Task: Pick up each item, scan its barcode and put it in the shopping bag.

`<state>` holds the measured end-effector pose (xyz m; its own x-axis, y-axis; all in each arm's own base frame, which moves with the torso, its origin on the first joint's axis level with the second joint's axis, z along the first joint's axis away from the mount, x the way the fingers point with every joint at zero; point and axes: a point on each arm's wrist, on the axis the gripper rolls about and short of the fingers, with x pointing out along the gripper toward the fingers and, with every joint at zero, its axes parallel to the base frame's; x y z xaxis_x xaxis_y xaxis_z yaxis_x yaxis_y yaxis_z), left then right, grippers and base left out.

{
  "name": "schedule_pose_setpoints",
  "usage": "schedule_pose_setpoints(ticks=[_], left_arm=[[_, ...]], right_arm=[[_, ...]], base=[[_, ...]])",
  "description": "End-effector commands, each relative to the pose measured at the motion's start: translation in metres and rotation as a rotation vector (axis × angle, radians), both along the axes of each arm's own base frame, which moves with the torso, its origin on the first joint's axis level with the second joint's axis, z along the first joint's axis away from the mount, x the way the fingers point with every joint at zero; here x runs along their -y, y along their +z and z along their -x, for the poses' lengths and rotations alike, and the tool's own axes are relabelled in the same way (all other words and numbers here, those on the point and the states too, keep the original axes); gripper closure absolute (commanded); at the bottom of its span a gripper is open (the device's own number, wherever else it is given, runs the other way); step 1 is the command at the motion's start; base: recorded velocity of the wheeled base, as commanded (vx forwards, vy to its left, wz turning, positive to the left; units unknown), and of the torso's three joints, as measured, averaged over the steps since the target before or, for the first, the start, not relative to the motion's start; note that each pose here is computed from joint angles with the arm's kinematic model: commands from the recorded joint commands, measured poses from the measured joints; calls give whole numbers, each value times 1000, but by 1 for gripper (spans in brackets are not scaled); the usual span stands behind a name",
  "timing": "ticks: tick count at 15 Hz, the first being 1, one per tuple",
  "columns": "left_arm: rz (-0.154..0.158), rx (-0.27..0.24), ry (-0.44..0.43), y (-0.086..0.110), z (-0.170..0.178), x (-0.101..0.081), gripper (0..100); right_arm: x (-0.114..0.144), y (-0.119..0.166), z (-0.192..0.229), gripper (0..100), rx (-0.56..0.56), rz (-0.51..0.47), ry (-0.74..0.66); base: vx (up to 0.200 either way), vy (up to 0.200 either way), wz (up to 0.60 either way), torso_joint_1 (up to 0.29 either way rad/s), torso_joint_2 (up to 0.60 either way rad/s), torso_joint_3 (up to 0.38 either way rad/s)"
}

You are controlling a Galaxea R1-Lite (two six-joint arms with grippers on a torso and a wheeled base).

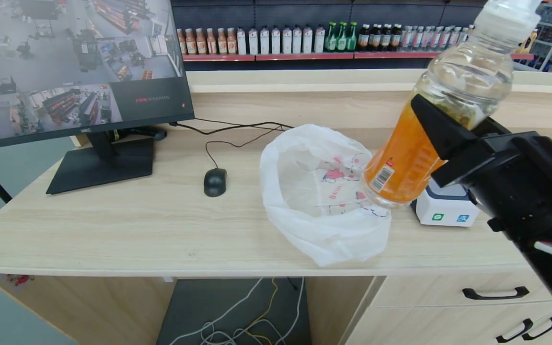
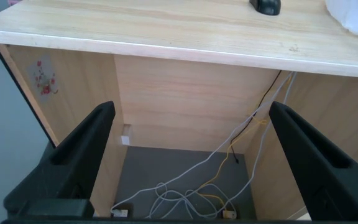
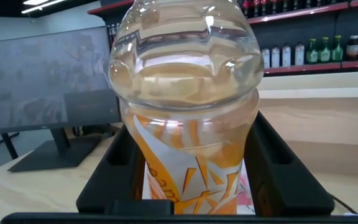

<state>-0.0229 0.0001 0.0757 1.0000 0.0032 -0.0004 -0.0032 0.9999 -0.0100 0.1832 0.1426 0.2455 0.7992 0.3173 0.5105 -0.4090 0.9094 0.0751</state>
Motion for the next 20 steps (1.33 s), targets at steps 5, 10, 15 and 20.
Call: schedule_pose_setpoints(ticks=[5, 10, 15, 20], left_arm=[[2, 0, 1, 0, 0, 0, 0], [1, 0, 1, 0, 0, 0, 0], [1, 0, 1, 0, 0, 0, 0], [1, 0, 1, 0, 0, 0, 0]], right_arm=[[-43, -26, -52, 100, -62, 50, 1], [-75, -52, -91, 100, -92, 76, -1], [-90, -68, -121, 100, -94, 71, -22], [-101, -86, -135, 100, -115, 87, -23]], base=[[0, 0, 0, 0, 0, 0], [0, 0, 0, 0, 0, 0], [0, 0, 0, 0, 0, 0], [0, 0, 0, 0, 0, 0]])
